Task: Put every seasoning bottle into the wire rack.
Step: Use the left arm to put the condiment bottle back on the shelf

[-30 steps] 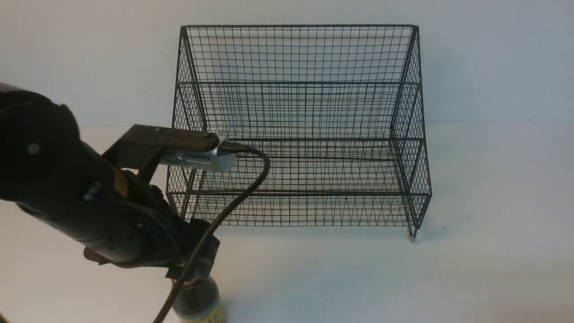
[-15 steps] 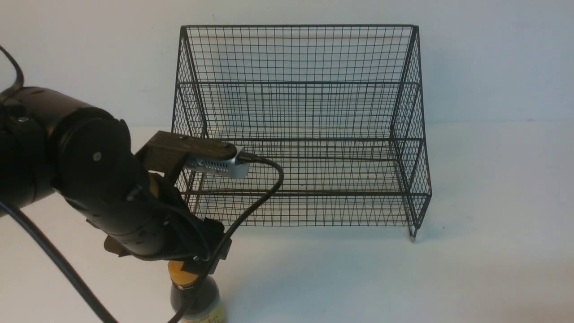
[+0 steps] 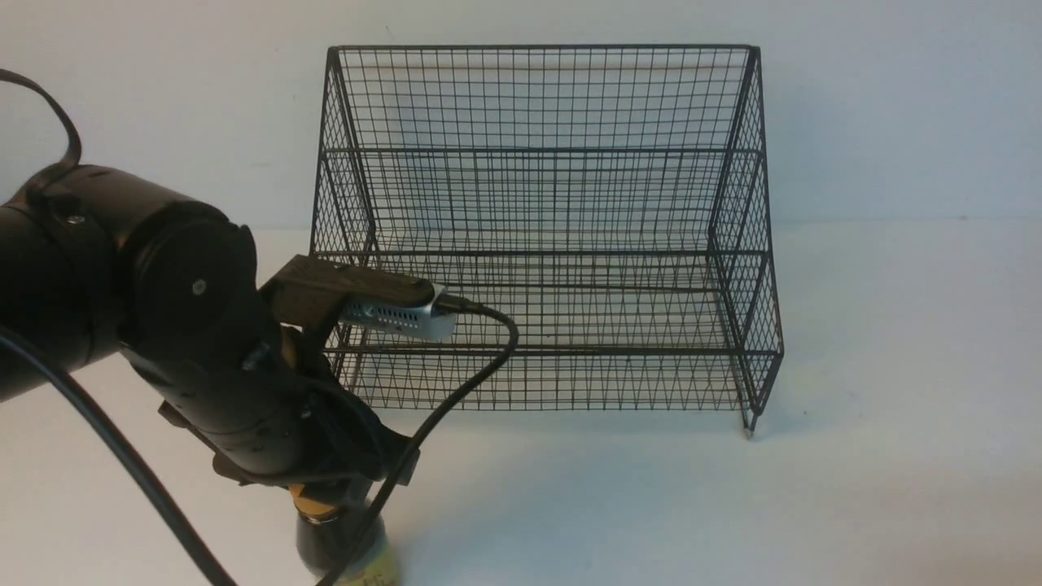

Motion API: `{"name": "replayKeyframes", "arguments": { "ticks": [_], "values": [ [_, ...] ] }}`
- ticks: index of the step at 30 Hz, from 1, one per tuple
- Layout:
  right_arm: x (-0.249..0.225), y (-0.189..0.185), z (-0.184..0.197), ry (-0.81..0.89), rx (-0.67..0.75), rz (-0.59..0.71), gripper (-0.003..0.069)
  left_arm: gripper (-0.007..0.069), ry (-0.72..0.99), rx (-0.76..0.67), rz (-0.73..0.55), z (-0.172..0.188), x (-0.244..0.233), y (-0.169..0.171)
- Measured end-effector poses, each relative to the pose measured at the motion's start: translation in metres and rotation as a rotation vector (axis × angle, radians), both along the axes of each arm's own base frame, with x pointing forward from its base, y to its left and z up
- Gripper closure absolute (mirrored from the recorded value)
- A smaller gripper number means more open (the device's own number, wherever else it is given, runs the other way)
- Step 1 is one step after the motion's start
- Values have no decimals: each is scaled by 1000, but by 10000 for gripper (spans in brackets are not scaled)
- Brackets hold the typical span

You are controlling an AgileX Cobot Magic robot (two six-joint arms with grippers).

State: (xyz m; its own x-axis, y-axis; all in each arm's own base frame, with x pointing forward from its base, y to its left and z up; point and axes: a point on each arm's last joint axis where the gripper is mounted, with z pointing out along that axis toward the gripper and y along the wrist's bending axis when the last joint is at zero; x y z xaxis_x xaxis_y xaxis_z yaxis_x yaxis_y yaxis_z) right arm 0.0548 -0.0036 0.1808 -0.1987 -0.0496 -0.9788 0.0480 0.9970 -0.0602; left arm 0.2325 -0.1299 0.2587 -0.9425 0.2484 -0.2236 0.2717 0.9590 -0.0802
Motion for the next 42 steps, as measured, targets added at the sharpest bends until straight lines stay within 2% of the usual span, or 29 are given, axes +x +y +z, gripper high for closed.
{"name": "replayKeyframes", "arguments": {
  "ticks": [4, 7, 10, 15, 20, 26, 34, 42],
  "values": [
    [0, 0, 0, 0, 0, 0, 674, 337, 28, 22, -5, 14, 0, 0],
    [0, 0, 0, 0, 0, 0, 674, 337, 14, 26, -8, 38, 4, -1],
    [0, 0, 0, 0, 0, 0, 674, 337, -98, -3, -10, 83, 14, -3],
    [0, 0, 0, 0, 0, 0, 674, 337, -298, -37, 8, 140, 23, -1],
    [0, 0, 0, 0, 0, 0, 674, 337, -409, -10, 58, 169, 30, 4],
    [0, 0, 0, 0, 0, 0, 674, 337, -431, 51, 100, 168, 55, -3],
    [0, 0, 0, 0, 0, 0, 674, 337, -390, 85, 84, 133, 97, -25],
    [0, 0, 0, 0, 0, 0, 674, 337, -398, 99, 67, 110, 118, -35]
  ]
}}
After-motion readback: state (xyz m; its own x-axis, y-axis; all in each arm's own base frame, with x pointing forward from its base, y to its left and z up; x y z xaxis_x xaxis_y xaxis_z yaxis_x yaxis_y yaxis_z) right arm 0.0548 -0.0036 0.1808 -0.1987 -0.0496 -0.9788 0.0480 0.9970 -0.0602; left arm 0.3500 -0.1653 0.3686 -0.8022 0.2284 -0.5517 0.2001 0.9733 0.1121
